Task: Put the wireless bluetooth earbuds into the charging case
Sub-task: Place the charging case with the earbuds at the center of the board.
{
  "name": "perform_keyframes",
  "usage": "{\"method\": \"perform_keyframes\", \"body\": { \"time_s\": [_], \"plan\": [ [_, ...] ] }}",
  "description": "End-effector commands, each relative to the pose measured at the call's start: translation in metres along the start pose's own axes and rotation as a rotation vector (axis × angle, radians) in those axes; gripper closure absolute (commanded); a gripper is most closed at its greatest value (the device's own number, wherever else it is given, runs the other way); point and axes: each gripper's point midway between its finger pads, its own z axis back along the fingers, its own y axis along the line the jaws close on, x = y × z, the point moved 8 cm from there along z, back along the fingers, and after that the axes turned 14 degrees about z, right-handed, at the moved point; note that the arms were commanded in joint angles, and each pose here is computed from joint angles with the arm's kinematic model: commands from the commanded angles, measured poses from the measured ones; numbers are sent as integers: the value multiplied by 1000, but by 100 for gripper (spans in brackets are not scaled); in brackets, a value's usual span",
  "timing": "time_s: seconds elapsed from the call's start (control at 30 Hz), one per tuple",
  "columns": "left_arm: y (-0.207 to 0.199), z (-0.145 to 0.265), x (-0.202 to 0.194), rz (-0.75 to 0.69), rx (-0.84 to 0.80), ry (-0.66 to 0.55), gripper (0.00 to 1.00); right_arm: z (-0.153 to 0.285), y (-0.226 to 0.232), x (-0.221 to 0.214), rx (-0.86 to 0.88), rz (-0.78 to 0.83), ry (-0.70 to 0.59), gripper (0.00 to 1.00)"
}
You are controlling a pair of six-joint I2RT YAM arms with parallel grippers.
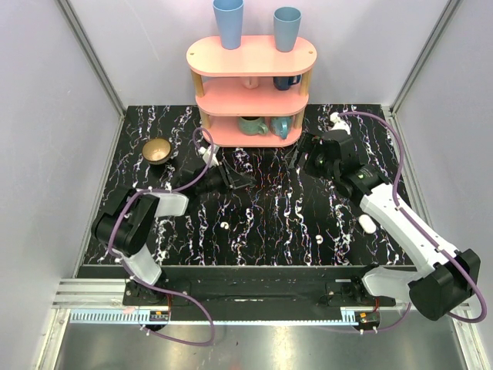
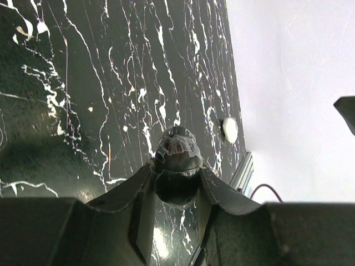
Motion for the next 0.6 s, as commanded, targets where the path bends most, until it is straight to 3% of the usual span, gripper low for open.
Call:
{"method": "perform_keyframes", "body": {
  "time_s": [0.0, 0.27, 0.33, 0.57],
  "plan": [
    [-17, -13, 18, -3, -103, -41, 96, 6, 1, 4, 38, -13, -13, 5],
    [17, -22, 20, 98, 19, -100, 89, 4, 3, 0, 57, -33, 10, 5],
    [23, -24, 20, 122, 38, -108, 81, 3, 2, -1, 55, -36, 14, 5],
    [41, -25, 23, 131, 120, -150, 77, 6, -4, 4, 29, 4, -6, 5]
  ]
}}
